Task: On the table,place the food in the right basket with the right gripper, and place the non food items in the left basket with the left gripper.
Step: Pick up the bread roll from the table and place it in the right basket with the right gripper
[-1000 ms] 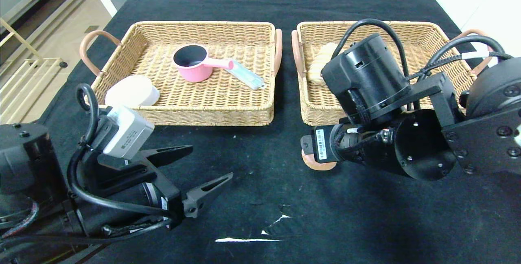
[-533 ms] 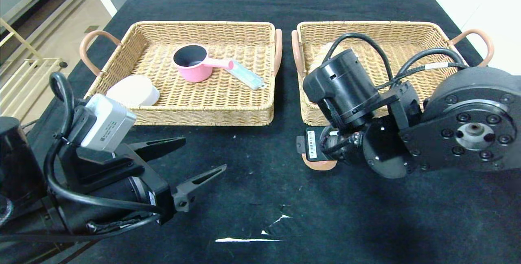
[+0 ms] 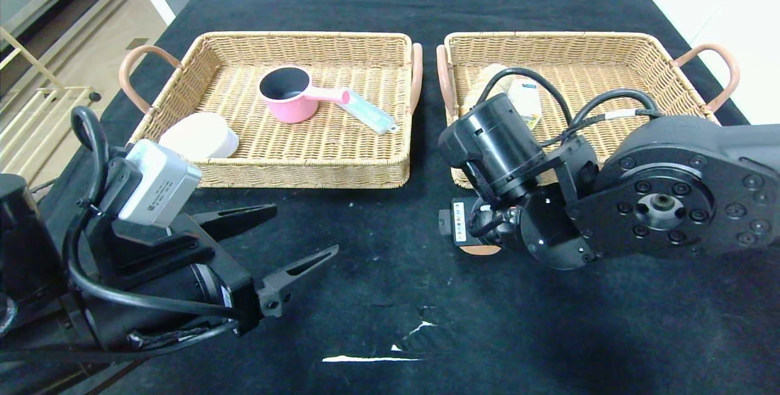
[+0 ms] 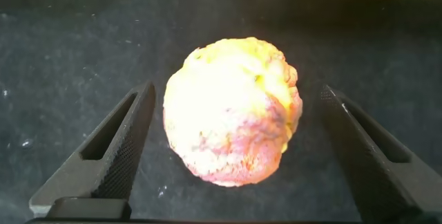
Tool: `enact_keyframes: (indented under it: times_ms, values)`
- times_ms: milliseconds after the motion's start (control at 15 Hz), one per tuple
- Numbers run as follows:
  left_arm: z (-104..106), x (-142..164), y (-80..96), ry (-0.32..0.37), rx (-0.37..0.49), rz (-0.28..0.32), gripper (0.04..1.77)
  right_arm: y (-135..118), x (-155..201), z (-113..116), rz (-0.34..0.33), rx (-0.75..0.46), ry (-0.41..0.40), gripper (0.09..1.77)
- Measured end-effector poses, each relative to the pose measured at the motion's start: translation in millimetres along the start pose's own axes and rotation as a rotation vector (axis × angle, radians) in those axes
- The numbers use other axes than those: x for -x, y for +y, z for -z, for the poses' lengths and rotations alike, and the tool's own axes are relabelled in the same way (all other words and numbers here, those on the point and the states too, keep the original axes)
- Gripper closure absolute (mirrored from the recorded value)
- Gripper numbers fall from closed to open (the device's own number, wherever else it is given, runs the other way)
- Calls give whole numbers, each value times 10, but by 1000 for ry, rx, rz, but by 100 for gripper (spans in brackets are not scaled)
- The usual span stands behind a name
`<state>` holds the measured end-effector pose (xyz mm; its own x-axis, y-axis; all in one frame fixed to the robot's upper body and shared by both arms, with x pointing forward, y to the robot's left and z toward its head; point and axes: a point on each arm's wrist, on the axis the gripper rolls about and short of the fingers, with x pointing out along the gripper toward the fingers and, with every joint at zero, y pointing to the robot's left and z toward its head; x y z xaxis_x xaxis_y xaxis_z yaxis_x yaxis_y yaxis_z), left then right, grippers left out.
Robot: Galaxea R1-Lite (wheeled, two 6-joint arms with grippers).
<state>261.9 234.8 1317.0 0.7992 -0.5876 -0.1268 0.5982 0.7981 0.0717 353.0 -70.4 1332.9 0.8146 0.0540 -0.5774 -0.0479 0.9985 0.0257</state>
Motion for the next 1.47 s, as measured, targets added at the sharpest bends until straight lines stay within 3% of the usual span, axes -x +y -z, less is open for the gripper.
enact_keyframes:
  times_ms: [133, 200, 400, 600, 1467]
  values:
    - [-3, 3, 0, -2, -1, 0, 9, 7, -25, 12, 4, 2, 5, 17]
    - [-6, 4, 0, -3, -1, 0, 9, 13, -39, 21, 5, 3, 8, 38]
    - [-8, 8, 0, -5, -4, 0, 9, 25, -66, 39, 6, 7, 15, 80]
    - [-8, 13, -1, -6, -6, -1, 9, 39, -94, 61, 9, 12, 21, 99]
    - [-2, 17, -2, -3, -6, -1, 9, 56, -147, 104, 17, 19, 35, 103]
